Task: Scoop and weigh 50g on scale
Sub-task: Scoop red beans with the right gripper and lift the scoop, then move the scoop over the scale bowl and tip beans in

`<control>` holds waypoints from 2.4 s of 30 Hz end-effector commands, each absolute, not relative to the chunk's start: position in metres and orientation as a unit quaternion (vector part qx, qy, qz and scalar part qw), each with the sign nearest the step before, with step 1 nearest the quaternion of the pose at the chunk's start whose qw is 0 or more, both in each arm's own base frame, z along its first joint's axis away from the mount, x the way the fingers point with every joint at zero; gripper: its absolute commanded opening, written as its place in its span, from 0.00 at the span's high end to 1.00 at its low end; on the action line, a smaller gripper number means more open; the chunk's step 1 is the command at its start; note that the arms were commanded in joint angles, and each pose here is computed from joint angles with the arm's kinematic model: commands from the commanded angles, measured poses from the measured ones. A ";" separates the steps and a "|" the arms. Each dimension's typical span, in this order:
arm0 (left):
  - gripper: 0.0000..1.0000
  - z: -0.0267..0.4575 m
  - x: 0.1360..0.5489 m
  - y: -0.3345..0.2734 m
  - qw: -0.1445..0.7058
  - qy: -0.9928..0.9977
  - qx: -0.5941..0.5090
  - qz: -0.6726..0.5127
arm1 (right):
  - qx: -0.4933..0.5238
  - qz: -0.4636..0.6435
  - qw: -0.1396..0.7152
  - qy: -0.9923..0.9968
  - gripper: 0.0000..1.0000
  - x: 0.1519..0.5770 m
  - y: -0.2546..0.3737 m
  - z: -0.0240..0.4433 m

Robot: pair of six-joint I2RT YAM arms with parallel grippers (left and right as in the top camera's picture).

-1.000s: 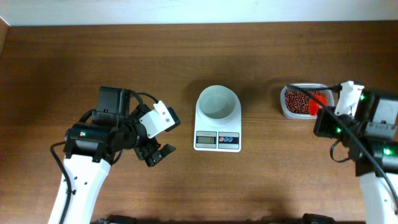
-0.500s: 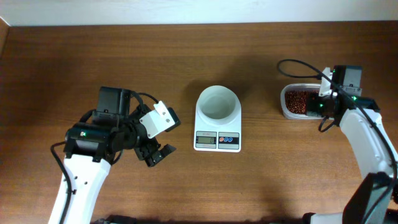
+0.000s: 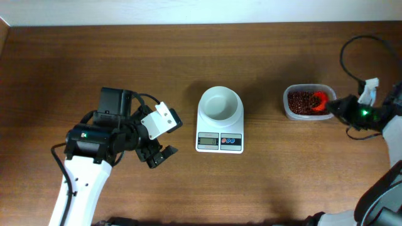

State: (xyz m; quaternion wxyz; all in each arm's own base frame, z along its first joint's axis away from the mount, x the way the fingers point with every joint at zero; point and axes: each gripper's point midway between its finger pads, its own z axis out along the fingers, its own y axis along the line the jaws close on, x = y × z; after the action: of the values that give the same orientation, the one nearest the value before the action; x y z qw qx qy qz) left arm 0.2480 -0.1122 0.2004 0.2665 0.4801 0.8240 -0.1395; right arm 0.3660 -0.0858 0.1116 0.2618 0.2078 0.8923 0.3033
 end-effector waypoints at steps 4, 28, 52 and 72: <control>0.01 0.200 0.248 -0.113 0.266 0.826 0.477 -0.139 | 0.224 0.359 0.280 0.862 0.96 0.361 -0.096 0.127; 0.01 0.200 0.248 -0.113 0.266 0.826 0.477 -0.139 | 0.076 0.523 0.206 0.824 0.96 0.375 0.058 0.167; 0.01 0.200 0.248 -0.113 0.266 0.826 0.477 -0.139 | -0.309 0.382 0.305 0.815 0.96 0.367 0.190 0.148; 0.01 0.200 0.248 -0.113 0.266 0.826 0.477 -0.139 | -0.376 0.341 0.347 0.789 0.96 0.373 0.199 0.149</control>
State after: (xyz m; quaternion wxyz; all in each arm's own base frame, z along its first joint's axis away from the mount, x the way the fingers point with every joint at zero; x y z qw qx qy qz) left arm 0.2480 -0.1122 0.2003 0.2664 0.4801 0.8241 -0.1394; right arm 0.3745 0.1915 0.1427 0.3384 -0.3599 0.8043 0.3302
